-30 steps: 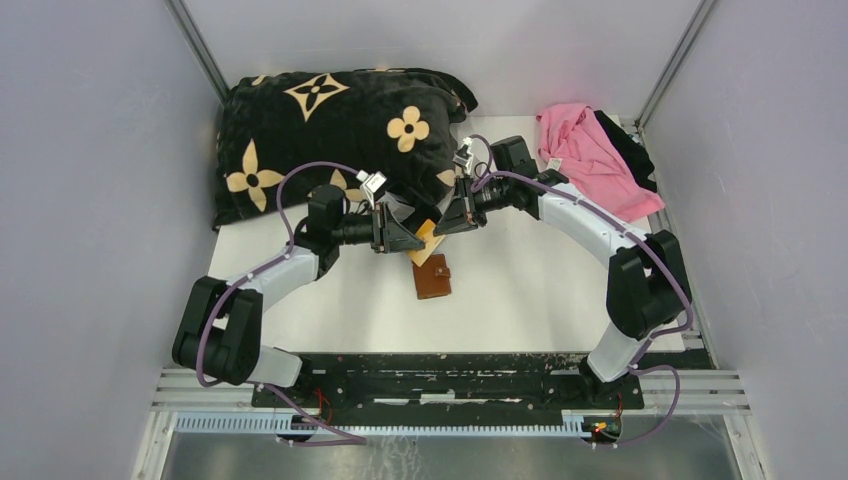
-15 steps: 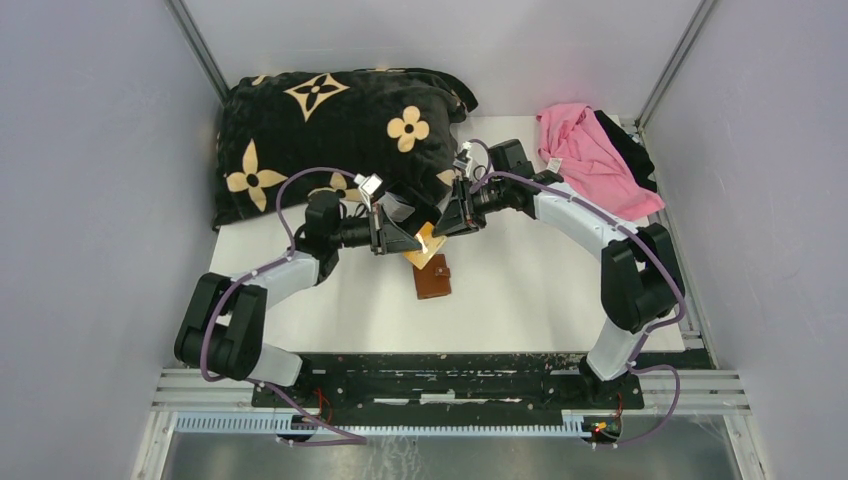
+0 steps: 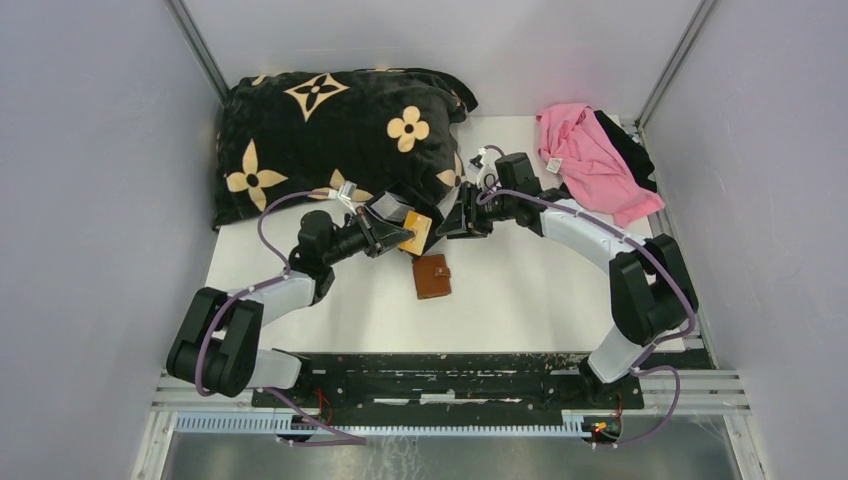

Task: Put the credit cards into the card holder
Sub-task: Pick up the credit card from the storage box.

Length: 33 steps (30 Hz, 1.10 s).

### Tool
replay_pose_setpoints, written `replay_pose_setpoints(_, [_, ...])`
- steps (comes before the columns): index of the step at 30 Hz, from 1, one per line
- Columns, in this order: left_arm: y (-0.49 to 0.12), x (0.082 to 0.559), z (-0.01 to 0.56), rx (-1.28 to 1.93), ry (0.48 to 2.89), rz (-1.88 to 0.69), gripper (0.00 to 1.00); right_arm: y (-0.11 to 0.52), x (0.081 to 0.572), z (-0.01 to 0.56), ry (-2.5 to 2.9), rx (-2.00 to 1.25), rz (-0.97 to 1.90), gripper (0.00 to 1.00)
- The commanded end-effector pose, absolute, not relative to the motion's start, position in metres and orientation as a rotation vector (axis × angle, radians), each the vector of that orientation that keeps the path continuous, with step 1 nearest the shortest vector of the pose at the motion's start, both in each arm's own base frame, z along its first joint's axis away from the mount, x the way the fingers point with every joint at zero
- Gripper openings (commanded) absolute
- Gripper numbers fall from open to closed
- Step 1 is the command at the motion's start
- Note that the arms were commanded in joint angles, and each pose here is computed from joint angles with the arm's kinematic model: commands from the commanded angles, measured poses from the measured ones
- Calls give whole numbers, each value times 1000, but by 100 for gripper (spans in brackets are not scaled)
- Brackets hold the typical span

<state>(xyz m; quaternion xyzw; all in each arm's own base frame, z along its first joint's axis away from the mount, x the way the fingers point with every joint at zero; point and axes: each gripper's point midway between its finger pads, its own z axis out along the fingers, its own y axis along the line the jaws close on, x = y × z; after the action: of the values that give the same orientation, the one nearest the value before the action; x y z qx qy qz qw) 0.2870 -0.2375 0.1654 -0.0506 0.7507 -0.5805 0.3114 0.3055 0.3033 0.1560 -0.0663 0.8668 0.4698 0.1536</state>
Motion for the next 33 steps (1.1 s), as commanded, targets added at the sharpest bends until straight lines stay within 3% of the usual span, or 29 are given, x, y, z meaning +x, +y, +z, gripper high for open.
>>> replay_pose_setpoints(1, [-229, 309, 206, -302, 1800, -1544, 3, 311, 319, 180, 2305, -180, 1317, 49])
replay_pose_setpoints(33, [-233, 318, 198, -453, 1800, -1609, 3, 365, 325, 189, 2146, -62, 1632, 45])
